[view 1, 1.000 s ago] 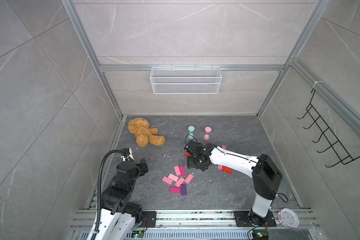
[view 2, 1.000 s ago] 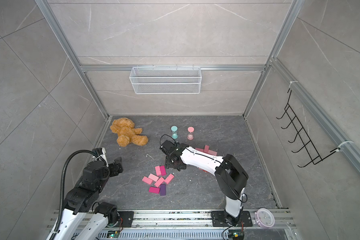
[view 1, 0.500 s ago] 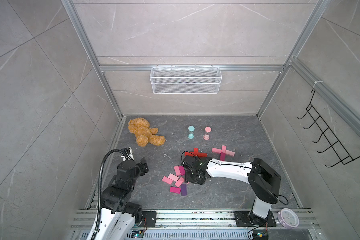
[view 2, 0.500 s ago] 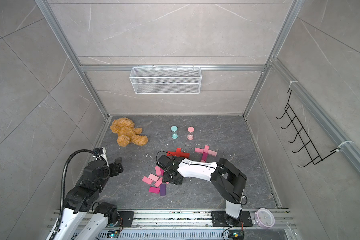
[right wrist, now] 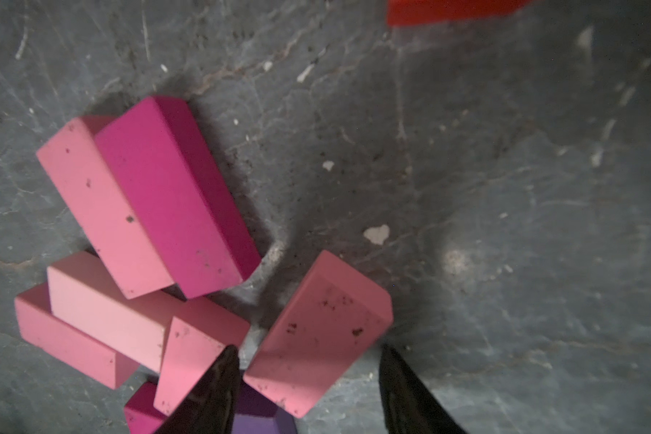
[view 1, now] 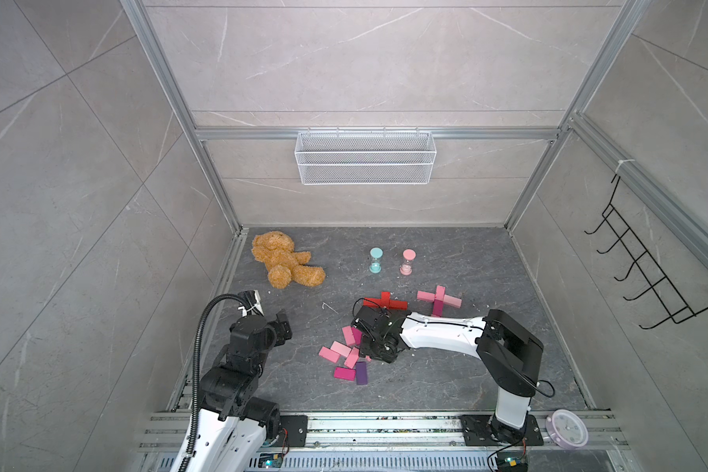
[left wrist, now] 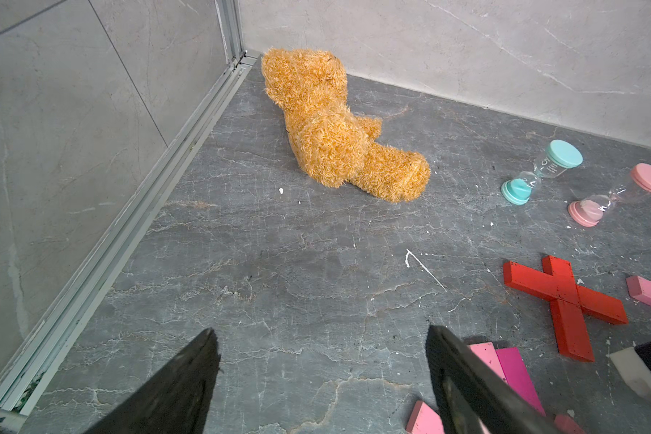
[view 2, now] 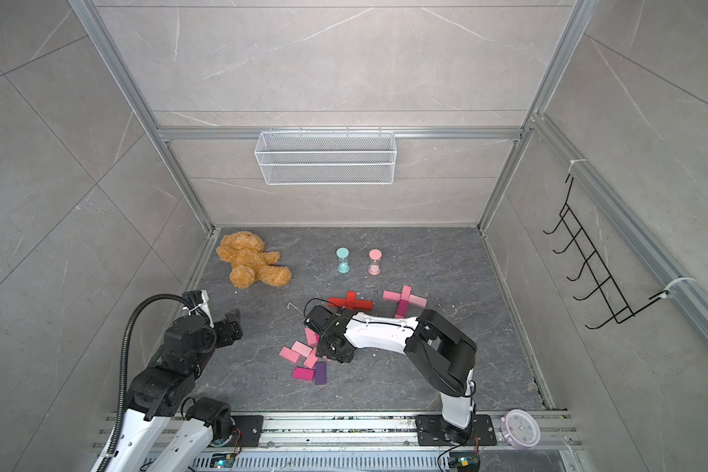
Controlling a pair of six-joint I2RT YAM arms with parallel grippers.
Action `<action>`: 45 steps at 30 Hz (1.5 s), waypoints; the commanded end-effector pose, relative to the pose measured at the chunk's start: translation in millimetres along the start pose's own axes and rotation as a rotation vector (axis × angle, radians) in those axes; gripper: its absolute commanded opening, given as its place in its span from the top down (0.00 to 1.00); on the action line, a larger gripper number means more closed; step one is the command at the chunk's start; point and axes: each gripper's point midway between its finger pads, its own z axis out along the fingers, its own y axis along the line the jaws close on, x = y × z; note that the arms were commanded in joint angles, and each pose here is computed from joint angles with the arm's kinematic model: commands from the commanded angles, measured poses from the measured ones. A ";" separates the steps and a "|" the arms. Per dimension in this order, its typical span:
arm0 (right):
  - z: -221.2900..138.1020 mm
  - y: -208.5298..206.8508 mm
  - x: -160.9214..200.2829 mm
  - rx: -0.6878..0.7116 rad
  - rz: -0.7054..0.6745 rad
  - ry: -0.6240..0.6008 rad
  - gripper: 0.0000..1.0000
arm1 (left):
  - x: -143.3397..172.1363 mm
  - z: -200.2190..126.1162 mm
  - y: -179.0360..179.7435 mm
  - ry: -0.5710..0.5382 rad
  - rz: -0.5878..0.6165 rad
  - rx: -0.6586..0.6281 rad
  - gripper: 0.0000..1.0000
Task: Assemble the letter t with building blocks
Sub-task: Assemble the building block at the center of the board.
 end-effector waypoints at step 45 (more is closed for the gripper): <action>4.6 -59.9 -49.7 0.186 -0.082 0.051 0.69 | -7.7 -0.7 -4.4 -0.020 0.007 0.016 0.12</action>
